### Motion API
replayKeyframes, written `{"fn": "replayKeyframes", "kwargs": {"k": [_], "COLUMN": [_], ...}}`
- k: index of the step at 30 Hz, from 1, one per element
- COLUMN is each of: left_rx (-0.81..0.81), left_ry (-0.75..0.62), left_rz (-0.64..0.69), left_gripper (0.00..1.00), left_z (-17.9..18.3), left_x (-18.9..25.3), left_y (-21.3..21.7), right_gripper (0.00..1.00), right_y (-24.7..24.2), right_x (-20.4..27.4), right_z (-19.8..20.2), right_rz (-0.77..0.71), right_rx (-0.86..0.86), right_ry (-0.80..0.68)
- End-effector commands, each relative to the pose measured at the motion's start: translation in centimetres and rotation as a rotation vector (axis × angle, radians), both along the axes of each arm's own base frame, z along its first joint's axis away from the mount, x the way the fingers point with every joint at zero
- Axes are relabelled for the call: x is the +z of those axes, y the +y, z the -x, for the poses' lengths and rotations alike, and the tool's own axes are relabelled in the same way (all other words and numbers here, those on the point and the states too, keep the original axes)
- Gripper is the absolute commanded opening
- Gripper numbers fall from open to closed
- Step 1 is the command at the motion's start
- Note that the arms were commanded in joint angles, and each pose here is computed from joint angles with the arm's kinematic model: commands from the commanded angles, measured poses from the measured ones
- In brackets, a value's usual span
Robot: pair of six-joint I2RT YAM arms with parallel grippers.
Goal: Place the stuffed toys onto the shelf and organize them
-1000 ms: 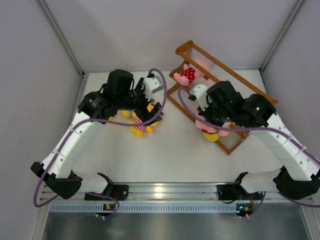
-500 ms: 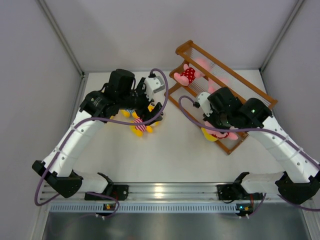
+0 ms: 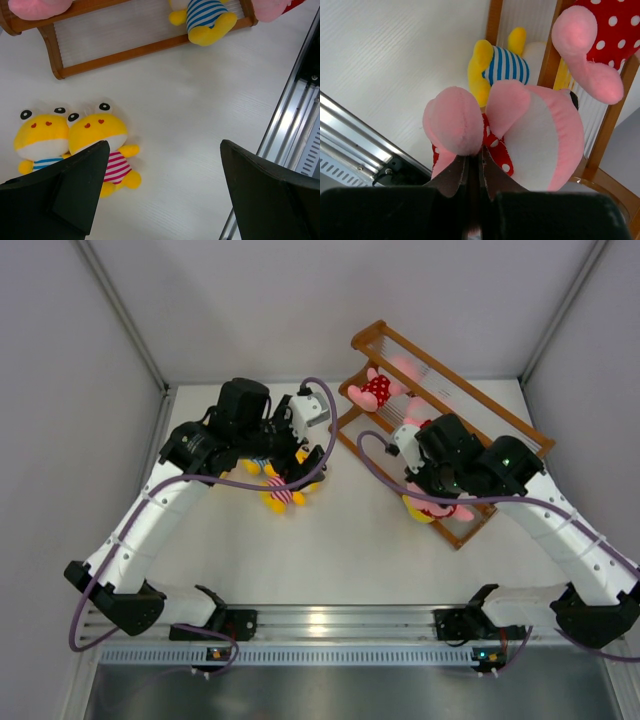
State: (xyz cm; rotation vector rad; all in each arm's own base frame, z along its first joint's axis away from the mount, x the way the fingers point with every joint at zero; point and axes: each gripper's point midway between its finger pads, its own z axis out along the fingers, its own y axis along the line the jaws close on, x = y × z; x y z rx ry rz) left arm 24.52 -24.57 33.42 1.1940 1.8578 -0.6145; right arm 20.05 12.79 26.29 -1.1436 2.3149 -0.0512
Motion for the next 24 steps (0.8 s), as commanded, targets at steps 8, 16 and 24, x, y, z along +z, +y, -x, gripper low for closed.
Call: {"fn": "replayKeyframes", "kwargs": {"k": [8,16,24], "left_rx": [-0.017,-0.021,-0.035], "left_ry": [-0.073,-0.077,-0.082], "left_rz": [0.047,0.046,0.040], "left_gripper": [0.98,0.98,0.98], "left_z": [-0.5,-0.5,-0.1], "left_x": [2.2,2.2,1.9], "left_y": [-0.5,-0.5,-0.3], "right_gripper": [0.00,0.00,0.00], "right_y": [-5.5,-8.8,-10.1], "right_x": [-0.7,-3.0,-1.5], "right_z": [2.7,1.9,-1.3], "right_rz": [0.166,0.344,0.433], "right_rx": [-0.074,-0.151,-0.195], "right_ry": [0.014,0.039,-0.121]}}
